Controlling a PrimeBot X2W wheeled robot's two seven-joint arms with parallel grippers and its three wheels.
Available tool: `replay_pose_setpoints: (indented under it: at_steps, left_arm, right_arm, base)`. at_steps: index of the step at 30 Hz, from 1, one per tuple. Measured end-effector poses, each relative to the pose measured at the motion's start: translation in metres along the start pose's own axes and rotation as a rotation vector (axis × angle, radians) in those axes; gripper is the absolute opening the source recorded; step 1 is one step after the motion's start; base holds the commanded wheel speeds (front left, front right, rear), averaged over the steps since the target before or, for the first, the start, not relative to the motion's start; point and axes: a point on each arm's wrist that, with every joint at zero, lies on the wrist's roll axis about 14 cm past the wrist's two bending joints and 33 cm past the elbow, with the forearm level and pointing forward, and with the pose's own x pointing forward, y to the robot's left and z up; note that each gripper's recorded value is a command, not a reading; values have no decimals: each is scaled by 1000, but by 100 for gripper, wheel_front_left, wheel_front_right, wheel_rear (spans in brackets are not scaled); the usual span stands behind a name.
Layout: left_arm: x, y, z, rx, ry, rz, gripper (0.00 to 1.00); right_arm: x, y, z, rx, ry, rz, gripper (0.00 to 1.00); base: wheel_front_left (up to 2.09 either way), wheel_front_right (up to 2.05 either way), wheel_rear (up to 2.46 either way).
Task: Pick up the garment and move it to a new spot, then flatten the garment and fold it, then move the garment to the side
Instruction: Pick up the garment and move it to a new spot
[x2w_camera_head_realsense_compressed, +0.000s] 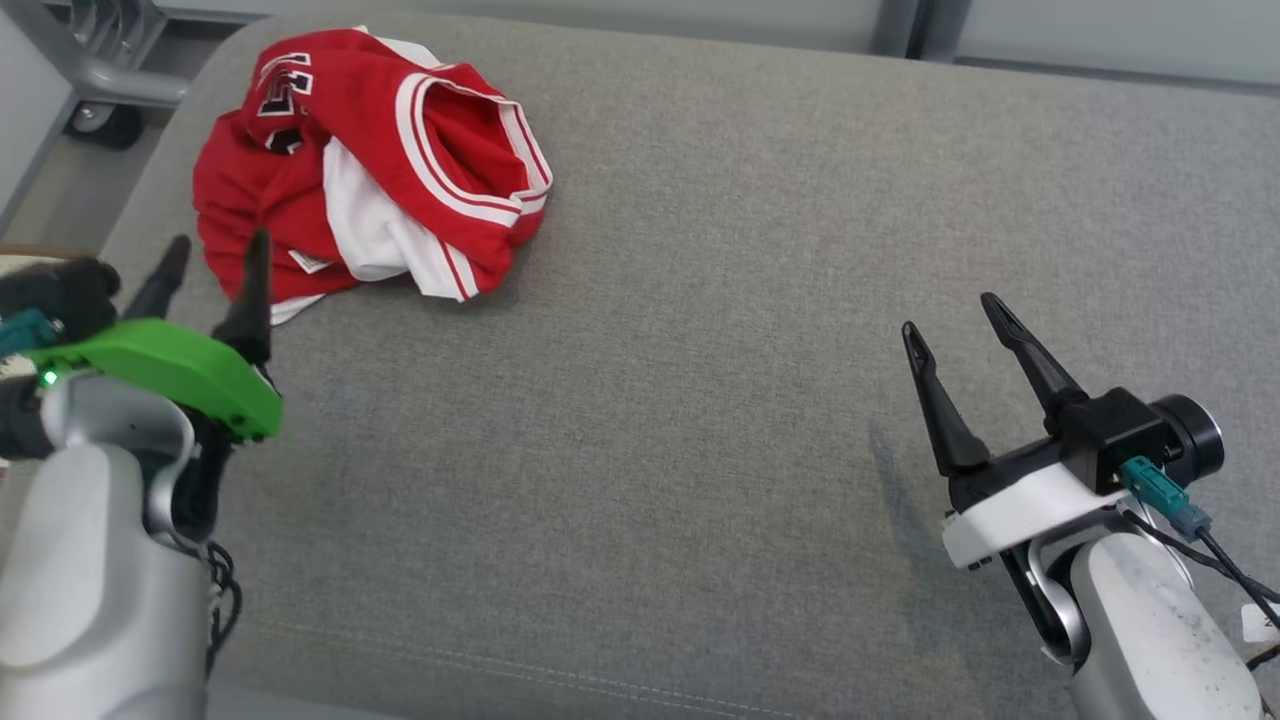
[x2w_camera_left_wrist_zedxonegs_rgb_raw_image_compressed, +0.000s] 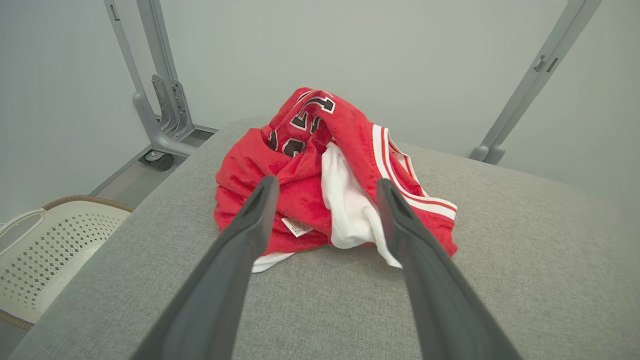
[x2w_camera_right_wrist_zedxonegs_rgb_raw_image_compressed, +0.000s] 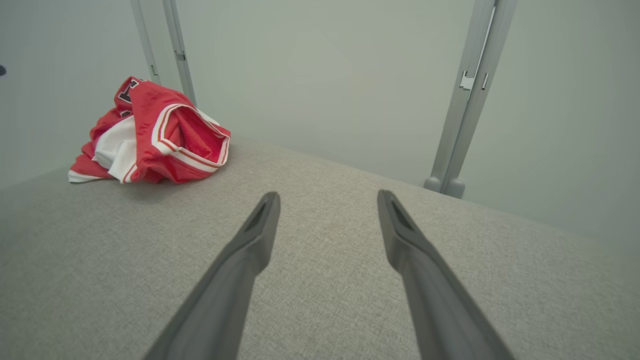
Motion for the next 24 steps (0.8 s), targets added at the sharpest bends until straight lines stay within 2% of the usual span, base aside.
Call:
replay_pose_setpoints:
  at_steps: [8, 11, 13, 24]
  left_arm:
    - [61, 14, 14, -10, 91, 61, 100]
    - [82, 16, 19, 45, 114, 58, 100]
    - [99, 22, 12, 78, 147, 77, 100]
    - [140, 22, -44, 117, 303, 87, 100]
  right_arm:
    - [13, -11, -12, 35, -1, -15, 100]
    - [17, -23, -13, 36, -11, -40, 100]
    - [18, -37, -16, 30, -10, -72, 100]
    - [-9, -80, -43, 19, 68, -201, 100]
  base:
    - [0, 0, 0]
    - [0, 0, 0]
    - [0, 0, 0]
    - [0, 0, 0]
